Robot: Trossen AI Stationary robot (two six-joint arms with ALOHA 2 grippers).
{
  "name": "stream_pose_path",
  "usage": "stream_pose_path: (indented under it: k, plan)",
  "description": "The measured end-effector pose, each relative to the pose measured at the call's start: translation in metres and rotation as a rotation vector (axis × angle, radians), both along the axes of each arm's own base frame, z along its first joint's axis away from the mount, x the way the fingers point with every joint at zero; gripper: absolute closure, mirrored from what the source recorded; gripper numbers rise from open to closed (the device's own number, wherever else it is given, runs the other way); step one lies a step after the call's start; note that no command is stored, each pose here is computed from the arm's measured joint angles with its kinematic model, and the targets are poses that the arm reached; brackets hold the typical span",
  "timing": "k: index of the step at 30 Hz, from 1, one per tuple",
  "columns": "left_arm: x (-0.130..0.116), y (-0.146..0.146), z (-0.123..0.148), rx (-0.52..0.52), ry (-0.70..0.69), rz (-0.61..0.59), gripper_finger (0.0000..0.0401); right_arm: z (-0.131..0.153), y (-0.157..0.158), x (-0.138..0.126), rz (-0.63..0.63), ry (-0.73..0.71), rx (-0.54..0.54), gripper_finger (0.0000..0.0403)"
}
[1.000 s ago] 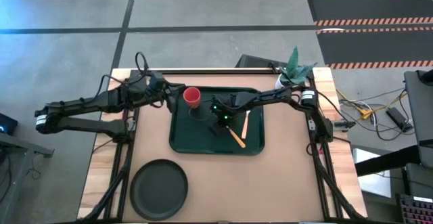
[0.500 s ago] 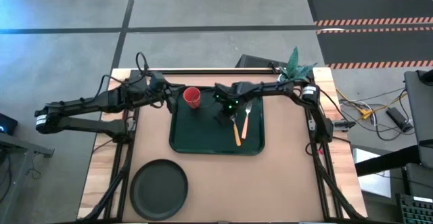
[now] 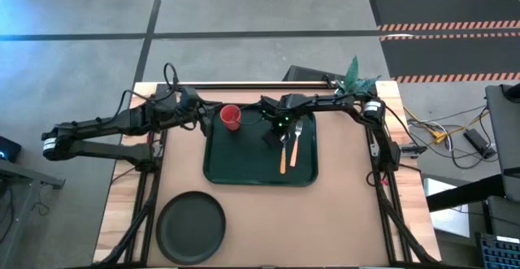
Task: Pick and place plate/cup/fork/spoon on tray
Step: Put the brown spoon on the black tray, then adjust the utensils
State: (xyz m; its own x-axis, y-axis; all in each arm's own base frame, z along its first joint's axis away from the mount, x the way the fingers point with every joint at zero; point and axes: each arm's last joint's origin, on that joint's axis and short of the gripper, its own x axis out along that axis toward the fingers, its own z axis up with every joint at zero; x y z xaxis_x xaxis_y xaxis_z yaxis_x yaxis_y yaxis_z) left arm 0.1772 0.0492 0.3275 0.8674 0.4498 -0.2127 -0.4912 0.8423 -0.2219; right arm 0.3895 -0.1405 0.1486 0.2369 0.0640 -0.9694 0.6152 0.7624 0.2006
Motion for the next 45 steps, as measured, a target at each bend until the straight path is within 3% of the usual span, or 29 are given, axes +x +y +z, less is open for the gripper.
stream_pose_path:
  k: [5, 12, 15, 25, 32, 45]
  plan:
    - [0.000, 0.000, 0.000, 0.000, -0.001, 0.000, 0.0401, 0.010, -0.001, -0.004, -0.012, 0.021, -0.069, 0.0394]
    - [0.000, 0.000, 0.000, -0.002, -0.001, 0.000, 0.0401, 0.061, 0.011, -0.022, -0.057, -0.004, -0.131, 0.0394]
    - [0.000, 0.000, 0.000, -0.002, -0.001, 0.000, 0.0401, 0.067, 0.017, -0.030, -0.066, 0.005, -0.125, 0.0394]
    - [0.000, 0.000, -0.001, 0.000, 0.001, 0.000, 0.0401, 0.025, 0.057, -0.046, -0.106, 0.101, 0.010, 0.0394]
    - [0.000, 0.000, -0.004, -0.002, 0.010, 0.000, 0.0401, 0.013, 0.080, -0.043, -0.118, 0.079, 0.021, 0.0394]
    - [0.000, 0.000, -0.004, -0.003, 0.009, 0.000, 0.0401, 0.006, 0.093, -0.042, -0.137, 0.059, 0.027, 0.0394]
